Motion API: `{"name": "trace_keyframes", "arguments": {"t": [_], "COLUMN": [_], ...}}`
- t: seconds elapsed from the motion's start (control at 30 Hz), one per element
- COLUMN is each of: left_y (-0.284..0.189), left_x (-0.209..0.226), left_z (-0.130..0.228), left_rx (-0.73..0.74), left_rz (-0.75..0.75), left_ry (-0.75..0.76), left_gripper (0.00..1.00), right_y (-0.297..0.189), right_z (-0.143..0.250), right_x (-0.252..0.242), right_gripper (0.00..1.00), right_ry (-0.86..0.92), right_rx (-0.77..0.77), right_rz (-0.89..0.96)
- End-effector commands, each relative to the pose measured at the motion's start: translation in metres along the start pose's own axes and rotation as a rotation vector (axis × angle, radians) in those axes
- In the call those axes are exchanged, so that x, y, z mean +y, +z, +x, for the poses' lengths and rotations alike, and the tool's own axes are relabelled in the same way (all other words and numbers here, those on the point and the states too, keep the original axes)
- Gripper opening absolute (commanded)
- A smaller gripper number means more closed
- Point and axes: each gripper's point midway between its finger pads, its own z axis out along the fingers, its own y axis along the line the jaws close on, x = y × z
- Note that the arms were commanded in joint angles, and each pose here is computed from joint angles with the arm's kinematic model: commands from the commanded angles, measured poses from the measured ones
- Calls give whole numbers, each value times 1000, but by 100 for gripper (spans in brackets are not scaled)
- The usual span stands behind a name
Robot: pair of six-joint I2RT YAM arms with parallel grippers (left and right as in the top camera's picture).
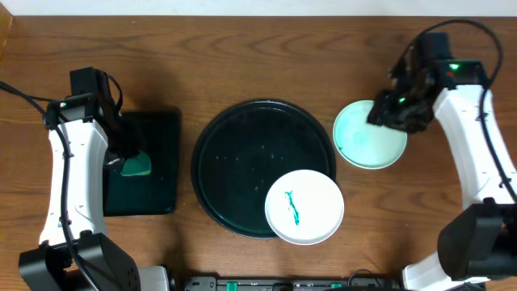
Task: Clean dirty plates on tray and stack at the side
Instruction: 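Reach the right gripper to the last plate and grip its rim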
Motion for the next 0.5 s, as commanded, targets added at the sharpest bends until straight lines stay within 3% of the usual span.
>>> {"name": "trace_keyframes", "arguments": {"t": [0.0, 0.47], "left_y": [-3, -3], "left_x": [2, 2], "left_z": [-1, 0], "left_rx": [-11, -10], "left_rz": [-3, -3], "left_ry": [11, 12], "left_gripper": [7, 7], "right_y": [7, 66], "right_z": [24, 103], "right_x": [18, 24], "right_gripper": [47, 44], "right_ry": [-86, -198], "right_rx": [77, 306], "right_rz": [-32, 41]}}
